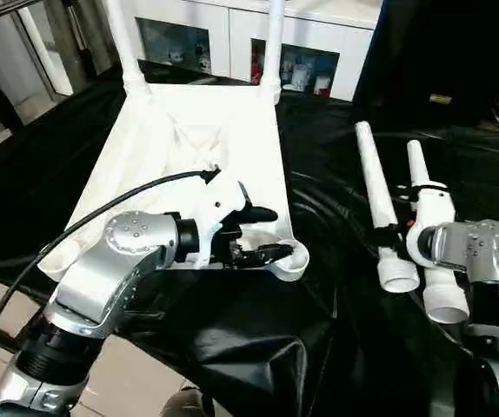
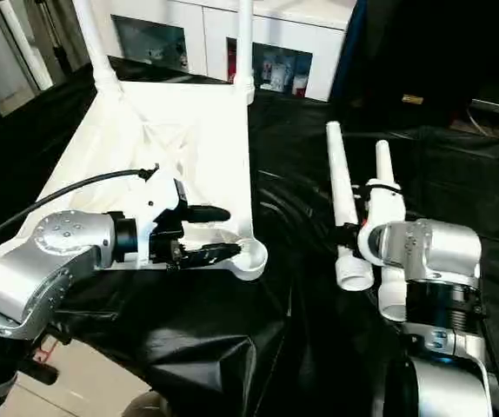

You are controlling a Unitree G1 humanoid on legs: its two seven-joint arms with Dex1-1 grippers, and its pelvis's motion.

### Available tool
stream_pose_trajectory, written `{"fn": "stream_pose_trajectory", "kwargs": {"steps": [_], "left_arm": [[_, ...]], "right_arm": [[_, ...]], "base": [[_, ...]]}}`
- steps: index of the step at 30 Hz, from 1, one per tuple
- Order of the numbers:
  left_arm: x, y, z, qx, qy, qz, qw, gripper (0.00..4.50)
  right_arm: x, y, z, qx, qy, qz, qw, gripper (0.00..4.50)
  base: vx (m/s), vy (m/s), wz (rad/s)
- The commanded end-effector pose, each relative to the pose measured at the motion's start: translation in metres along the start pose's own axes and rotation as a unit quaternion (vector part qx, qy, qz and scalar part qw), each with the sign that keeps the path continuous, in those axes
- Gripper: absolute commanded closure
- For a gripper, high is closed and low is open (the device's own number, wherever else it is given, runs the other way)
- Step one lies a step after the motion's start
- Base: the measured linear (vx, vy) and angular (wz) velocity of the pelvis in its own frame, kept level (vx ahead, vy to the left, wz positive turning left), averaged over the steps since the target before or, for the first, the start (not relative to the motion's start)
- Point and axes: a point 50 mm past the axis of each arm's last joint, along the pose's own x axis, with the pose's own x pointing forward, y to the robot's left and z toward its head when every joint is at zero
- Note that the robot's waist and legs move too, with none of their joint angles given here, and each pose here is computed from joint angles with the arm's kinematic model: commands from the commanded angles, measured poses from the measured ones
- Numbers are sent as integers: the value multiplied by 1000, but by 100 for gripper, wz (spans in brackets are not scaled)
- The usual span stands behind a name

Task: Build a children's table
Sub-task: Pick table leg

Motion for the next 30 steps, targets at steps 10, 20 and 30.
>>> {"fn": "stream_pose_trajectory", "kwargs": {"steps": [10,20,30], "left_arm": [[18,46,36,-201,-139,108,963,13],[53,58,77,-349,-235,57,906,0],[69,54,75,-386,-216,51,895,0]], "right_arm": [[-35,29,38,48,-198,251,946,259],[-66,67,23,-7,-203,454,868,259],[-72,74,14,-35,-187,485,853,260]], "base": [[0,0,0],[0,0,0],[0,0,0]]}}
